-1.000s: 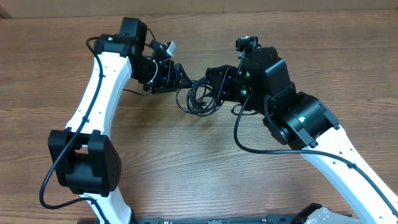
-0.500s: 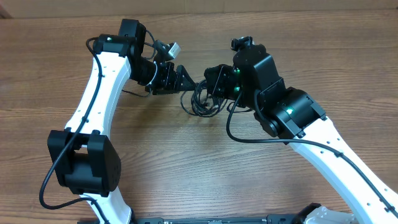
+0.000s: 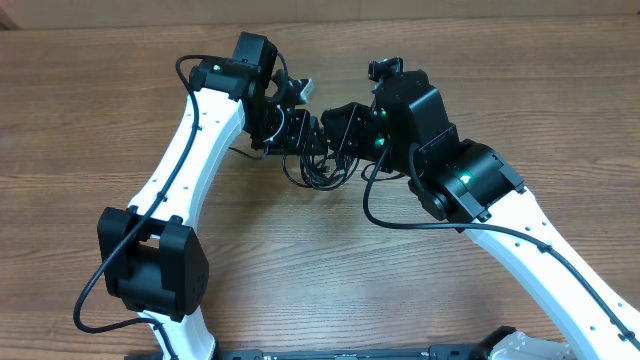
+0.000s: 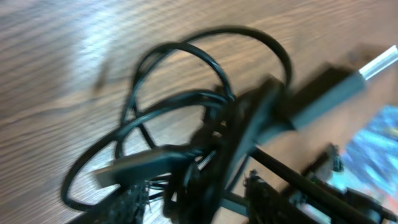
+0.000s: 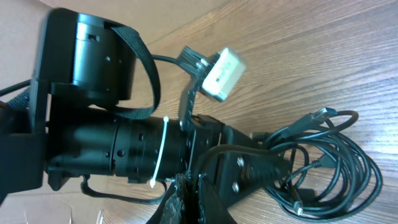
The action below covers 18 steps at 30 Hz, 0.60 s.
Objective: Untangle cables
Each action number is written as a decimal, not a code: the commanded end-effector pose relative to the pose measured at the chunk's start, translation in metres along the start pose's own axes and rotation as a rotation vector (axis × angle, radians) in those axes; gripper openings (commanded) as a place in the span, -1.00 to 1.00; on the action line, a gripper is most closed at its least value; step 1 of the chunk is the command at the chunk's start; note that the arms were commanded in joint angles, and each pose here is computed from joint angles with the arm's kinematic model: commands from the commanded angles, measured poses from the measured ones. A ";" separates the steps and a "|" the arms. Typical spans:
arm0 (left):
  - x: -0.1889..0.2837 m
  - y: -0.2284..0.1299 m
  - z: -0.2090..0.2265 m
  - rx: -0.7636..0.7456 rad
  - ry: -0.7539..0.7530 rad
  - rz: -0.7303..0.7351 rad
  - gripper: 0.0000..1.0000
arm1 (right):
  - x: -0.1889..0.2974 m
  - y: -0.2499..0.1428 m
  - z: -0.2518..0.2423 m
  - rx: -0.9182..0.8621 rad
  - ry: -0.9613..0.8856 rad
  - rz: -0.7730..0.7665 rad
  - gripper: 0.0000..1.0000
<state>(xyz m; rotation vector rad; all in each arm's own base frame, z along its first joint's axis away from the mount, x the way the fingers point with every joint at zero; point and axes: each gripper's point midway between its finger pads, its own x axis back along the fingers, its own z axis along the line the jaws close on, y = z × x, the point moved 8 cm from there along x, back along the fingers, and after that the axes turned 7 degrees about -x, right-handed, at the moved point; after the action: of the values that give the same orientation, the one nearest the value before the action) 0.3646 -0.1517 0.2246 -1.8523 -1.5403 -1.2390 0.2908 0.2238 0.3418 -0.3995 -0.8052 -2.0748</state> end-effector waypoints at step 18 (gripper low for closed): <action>0.010 0.002 0.019 0.195 0.259 -0.055 -0.92 | 0.008 0.001 0.008 0.004 0.028 0.009 -0.93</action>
<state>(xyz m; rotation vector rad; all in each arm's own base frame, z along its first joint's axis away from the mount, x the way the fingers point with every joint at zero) 0.3725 -0.1386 0.2176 -1.5822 -1.5116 -1.2337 0.2885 0.2242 0.3397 -0.4117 -0.7958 -2.0536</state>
